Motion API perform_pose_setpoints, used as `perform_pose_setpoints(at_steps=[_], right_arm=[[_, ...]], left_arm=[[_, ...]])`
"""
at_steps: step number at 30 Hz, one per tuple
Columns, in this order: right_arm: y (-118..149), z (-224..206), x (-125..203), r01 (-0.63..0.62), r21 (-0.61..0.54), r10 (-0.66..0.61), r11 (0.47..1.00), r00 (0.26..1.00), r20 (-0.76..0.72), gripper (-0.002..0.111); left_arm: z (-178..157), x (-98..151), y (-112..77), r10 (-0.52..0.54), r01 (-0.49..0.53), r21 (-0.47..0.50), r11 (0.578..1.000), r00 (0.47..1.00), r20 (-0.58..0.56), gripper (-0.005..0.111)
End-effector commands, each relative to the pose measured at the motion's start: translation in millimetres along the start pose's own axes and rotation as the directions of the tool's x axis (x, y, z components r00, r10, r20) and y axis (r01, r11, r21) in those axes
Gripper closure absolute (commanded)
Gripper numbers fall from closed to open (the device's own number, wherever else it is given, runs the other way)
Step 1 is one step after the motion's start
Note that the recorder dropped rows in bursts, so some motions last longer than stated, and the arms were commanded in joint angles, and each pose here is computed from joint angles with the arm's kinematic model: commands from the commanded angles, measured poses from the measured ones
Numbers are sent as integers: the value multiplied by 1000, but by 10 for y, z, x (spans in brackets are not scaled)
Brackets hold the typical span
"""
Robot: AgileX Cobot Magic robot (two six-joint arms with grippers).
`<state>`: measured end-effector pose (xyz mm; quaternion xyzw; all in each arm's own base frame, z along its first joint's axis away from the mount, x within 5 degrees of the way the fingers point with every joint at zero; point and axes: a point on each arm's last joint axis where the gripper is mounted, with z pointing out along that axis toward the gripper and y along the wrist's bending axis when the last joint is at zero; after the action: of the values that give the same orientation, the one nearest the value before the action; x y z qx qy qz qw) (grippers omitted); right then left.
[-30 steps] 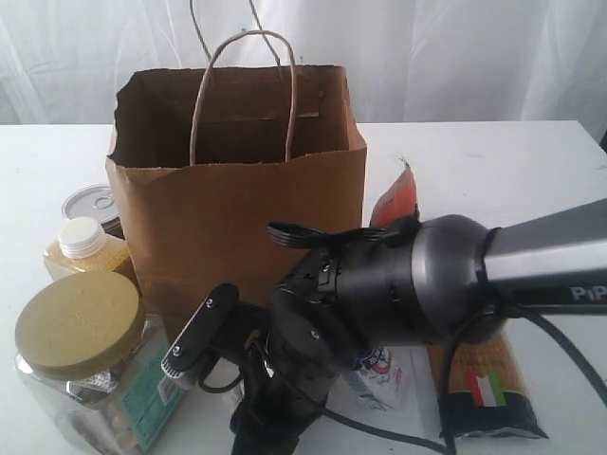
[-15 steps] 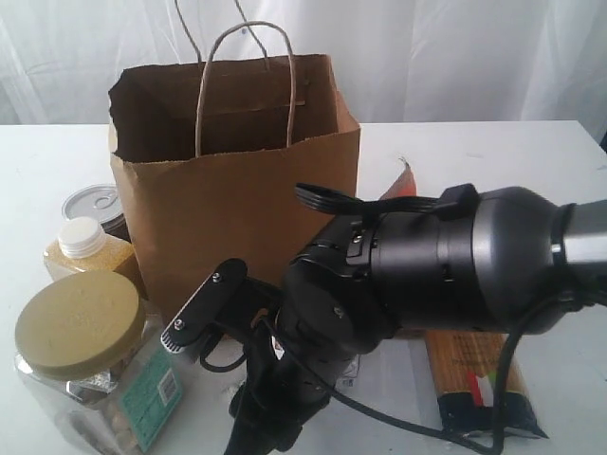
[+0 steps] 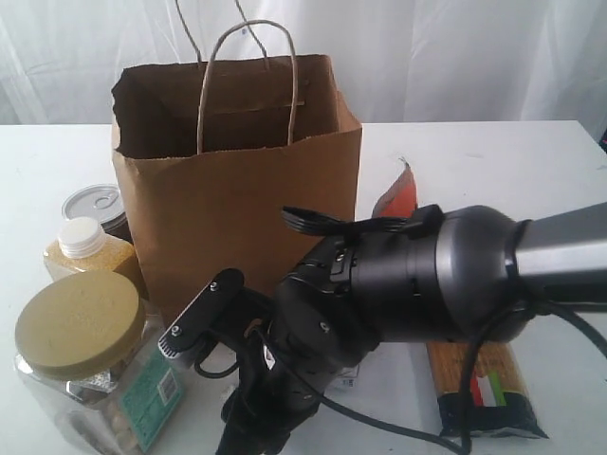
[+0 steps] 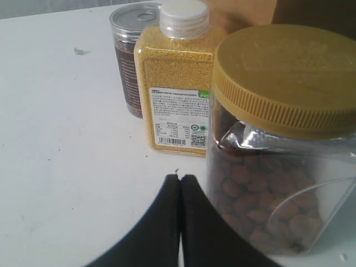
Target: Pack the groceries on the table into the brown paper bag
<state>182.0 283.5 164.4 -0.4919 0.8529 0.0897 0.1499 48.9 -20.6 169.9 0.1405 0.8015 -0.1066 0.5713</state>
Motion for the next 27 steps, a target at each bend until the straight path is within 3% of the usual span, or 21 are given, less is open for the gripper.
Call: perform_pose_setpoints(at_steps=[1, 27], right_arm=[[-18, 90, 8, -11, 0, 11, 1000, 1000, -1, 61], [-56, 284, 26, 29, 30, -28, 999, 999, -18, 61]], left_arm=[[0, 6, 0, -14, 14, -2, 1000, 1000, 4, 107], [0, 6, 0, -14, 14, -2, 1000, 1000, 4, 107]])
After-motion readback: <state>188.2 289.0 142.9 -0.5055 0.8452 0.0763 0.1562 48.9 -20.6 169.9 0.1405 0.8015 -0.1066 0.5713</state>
